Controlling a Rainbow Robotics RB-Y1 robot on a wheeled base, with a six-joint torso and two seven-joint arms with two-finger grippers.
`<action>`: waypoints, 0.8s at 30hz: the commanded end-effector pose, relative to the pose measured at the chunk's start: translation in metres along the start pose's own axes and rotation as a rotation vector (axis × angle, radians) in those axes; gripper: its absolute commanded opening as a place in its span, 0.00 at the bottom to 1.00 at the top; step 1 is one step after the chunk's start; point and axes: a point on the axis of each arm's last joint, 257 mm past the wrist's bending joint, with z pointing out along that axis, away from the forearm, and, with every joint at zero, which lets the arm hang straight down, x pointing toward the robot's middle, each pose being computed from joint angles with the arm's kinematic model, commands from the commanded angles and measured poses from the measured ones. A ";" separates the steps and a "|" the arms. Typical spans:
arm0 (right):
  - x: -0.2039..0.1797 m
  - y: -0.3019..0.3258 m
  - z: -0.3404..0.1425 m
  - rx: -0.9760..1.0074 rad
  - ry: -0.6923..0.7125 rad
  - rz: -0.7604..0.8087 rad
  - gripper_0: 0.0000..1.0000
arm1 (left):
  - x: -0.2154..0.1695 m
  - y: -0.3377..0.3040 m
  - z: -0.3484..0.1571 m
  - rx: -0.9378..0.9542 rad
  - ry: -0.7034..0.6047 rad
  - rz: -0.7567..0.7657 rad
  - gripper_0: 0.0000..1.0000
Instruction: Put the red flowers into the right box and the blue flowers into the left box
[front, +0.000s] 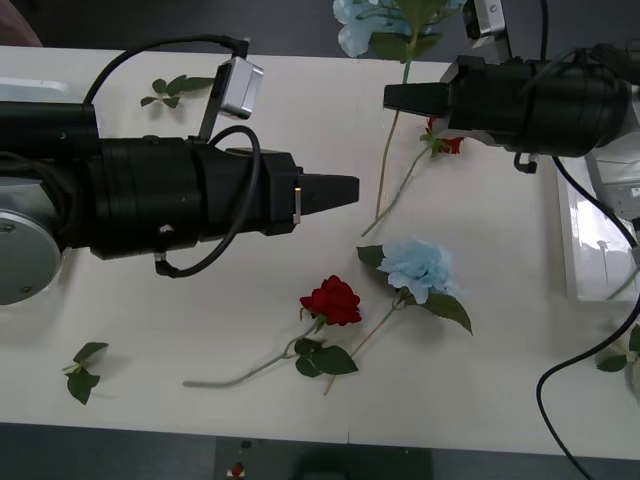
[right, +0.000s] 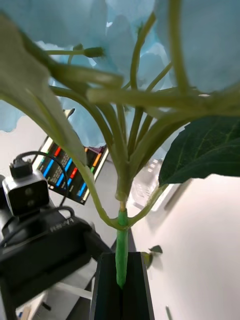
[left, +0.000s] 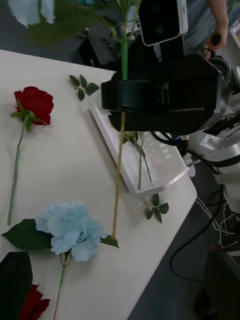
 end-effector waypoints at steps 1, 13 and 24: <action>-0.018 0.035 0.024 -0.076 -0.002 0.004 0.00 | -0.021 -0.006 0.014 0.021 -0.034 -0.041 1.00; -0.019 0.055 0.034 -0.133 0.002 0.011 0.00 | -0.039 0.014 0.045 -0.022 -0.054 -0.033 1.00; -0.019 0.055 0.034 -0.133 0.002 0.011 0.00 | -0.030 0.004 0.049 0.001 -0.010 -0.057 0.00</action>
